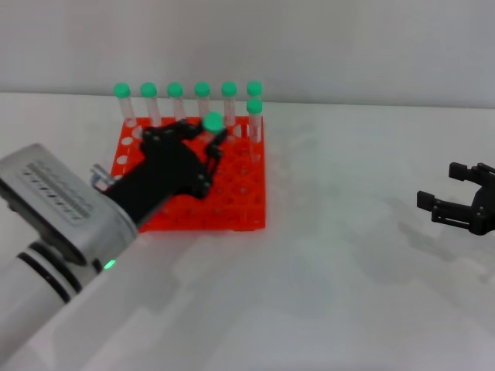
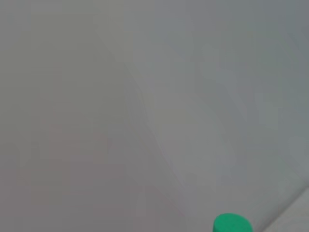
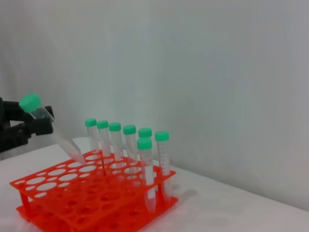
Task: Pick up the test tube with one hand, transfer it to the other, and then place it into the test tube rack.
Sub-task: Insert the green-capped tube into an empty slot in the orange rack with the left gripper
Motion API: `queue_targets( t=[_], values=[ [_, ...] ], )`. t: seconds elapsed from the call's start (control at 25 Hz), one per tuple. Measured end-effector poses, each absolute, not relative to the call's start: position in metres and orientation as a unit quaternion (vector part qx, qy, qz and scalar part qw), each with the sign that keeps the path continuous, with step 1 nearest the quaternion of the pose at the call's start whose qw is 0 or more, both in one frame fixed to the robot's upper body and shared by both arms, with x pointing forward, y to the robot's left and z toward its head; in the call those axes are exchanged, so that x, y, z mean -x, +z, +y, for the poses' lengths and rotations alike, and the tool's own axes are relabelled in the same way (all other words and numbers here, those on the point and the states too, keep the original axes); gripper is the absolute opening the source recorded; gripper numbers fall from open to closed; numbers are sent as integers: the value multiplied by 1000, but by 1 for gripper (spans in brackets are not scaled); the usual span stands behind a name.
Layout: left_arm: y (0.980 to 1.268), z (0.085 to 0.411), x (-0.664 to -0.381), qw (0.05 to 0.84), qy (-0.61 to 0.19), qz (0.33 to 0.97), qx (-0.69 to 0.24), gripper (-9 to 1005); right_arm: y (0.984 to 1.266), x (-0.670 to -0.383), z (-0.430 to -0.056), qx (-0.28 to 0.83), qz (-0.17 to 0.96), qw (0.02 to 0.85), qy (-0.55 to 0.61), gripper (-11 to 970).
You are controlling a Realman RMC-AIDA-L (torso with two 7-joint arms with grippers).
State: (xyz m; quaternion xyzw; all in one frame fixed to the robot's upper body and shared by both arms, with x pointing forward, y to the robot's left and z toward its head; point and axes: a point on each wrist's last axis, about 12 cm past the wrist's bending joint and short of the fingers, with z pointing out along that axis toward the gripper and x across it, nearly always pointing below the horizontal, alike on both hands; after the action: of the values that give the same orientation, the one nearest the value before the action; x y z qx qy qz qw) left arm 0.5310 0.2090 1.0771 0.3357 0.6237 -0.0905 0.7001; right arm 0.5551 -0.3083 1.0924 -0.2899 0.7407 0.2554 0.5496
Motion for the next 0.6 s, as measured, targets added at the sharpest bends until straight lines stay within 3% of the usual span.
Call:
queue_targets(
  t=[0.6],
  values=[
    [1076,265,-558,711,-187,636,-232,207,1085,-561,-296,290,744,538,269,872]
  ],
)
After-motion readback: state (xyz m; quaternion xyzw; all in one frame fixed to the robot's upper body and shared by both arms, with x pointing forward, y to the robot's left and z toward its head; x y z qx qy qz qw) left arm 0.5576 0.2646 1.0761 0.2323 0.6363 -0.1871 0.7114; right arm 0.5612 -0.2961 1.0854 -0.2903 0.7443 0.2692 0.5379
